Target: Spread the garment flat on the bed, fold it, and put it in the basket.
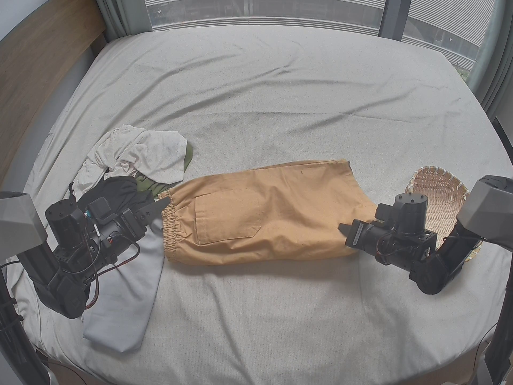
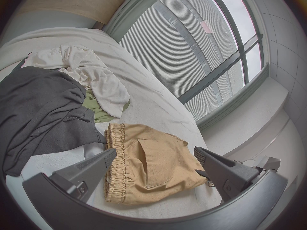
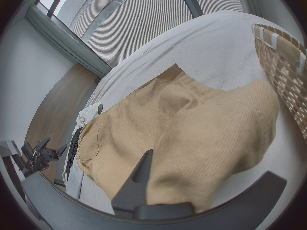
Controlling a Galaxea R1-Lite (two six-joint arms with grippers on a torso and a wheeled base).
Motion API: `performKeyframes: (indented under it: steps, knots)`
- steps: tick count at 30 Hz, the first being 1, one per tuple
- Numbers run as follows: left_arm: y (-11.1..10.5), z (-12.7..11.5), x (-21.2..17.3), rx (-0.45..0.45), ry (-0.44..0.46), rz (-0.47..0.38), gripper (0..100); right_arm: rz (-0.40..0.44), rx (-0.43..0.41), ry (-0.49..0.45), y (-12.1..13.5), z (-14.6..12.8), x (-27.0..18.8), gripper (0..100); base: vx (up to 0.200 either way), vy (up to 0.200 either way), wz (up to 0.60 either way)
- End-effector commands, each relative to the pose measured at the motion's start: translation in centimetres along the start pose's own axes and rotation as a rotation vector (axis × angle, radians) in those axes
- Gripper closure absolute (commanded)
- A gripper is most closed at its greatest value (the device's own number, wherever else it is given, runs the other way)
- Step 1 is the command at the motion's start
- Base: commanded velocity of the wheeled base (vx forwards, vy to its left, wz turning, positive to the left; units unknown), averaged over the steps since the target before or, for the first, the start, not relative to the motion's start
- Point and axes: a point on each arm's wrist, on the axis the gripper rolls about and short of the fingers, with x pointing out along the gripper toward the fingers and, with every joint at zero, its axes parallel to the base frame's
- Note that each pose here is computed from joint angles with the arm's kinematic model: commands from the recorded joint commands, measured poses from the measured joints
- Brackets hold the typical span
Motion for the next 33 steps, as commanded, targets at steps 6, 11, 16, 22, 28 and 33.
performKeyframes:
  steps: [6,11,16,22,28,33]
  knots:
    - [0.6,-0.8,0.3,-0.012,0.028,0.016,0,-0.004,-0.015,-0.002,-0.3,-0.6,-1.4,100,0.0,0.0,0.0]
    - [0.6,-0.8,0.3,-0.014,0.03,0.014,0,-0.001,-0.016,-0.002,-0.2,-0.6,-1.4,100,0.0,0.0,0.0]
    - [0.6,-0.8,0.3,-0.013,0.033,0.004,0,-0.003,-0.014,-0.005,-0.2,-0.6,-1.3,100,0.0,0.0,0.0]
    - [0.5,-0.8,0.3,-0.012,0.033,0.002,0,-0.012,-0.012,0.012,-0.4,-1.0,-1.7,0,0.0,0.0,0.0]
    - [0.4,-0.7,0.3,-0.01,0.029,0.0,0,-0.019,-0.014,0.026,-0.4,-1.3,-2.8,0,0.0,0.0,0.0]
    - [0.3,-0.7,0.3,-0.009,0.029,-0.002,0,-0.04,-0.023,0.064,-0.4,-2.0,-4.8,0,0.0,0.0,0.0]
